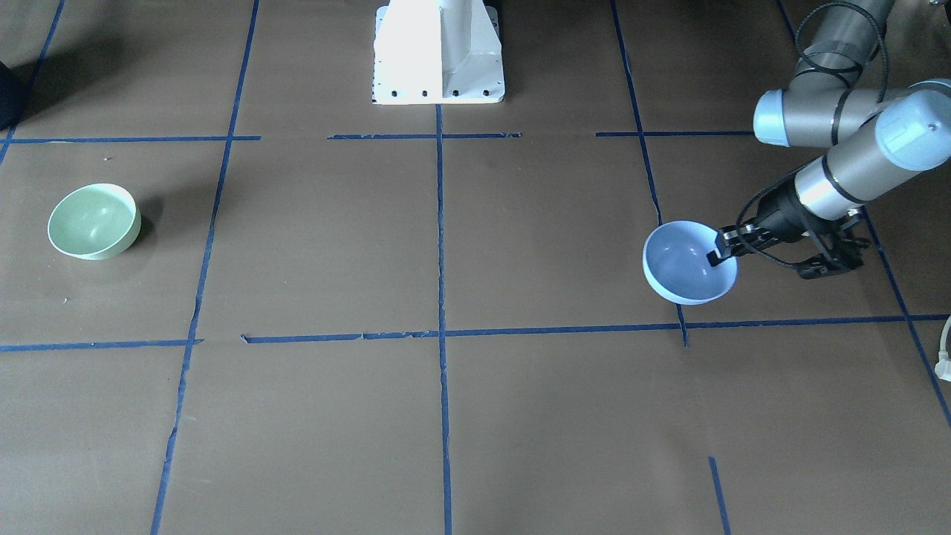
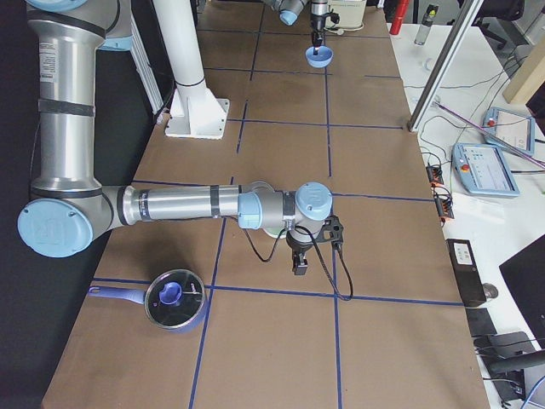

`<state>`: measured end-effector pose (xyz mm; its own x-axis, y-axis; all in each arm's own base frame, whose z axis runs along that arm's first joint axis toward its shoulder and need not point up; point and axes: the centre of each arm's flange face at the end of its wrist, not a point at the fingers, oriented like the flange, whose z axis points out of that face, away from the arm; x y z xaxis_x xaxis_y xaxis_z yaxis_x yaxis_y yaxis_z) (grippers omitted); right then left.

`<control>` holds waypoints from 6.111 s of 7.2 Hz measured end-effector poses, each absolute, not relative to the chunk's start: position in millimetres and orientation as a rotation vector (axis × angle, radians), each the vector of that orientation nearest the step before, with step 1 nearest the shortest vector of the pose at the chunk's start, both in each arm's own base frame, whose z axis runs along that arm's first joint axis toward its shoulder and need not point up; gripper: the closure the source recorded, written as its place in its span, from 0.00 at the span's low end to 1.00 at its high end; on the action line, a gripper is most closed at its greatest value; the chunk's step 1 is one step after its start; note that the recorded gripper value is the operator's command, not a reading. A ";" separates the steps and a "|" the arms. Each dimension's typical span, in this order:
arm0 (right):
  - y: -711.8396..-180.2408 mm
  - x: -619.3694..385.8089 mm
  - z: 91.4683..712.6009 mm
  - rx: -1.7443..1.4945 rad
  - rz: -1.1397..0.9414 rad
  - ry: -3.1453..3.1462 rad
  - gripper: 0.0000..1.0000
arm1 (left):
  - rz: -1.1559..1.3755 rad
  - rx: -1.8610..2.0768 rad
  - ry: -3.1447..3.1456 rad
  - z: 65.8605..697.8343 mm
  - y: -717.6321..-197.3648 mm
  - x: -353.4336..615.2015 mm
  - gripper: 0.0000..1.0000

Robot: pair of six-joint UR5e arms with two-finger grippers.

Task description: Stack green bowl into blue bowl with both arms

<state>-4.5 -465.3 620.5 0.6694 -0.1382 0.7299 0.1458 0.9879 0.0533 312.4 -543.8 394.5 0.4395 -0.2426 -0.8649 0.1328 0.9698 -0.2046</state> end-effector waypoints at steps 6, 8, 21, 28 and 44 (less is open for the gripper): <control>-465.1 -4.5 623.4 -0.017 -0.156 -0.822 0.00 | -0.283 -0.104 1.061 215.9 -440.9 579.9 1.00; -465.1 -4.5 623.6 -0.017 -0.156 -0.822 0.00 | -0.280 -0.096 1.045 223.0 -435.3 588.5 0.94; -464.6 -66.4 554.9 0.075 0.052 -0.892 0.00 | 0.219 0.080 0.767 491.0 -571.7 31.7 0.00; -408.0 -156.9 609.0 0.103 0.104 -0.901 0.18 | 0.234 0.039 0.777 615.7 -524.7 -71.5 0.00; -470.0 -465.3 201.2 -0.097 0.414 -0.993 0.96 | 0.191 0.033 0.798 609.9 -525.0 -70.0 0.00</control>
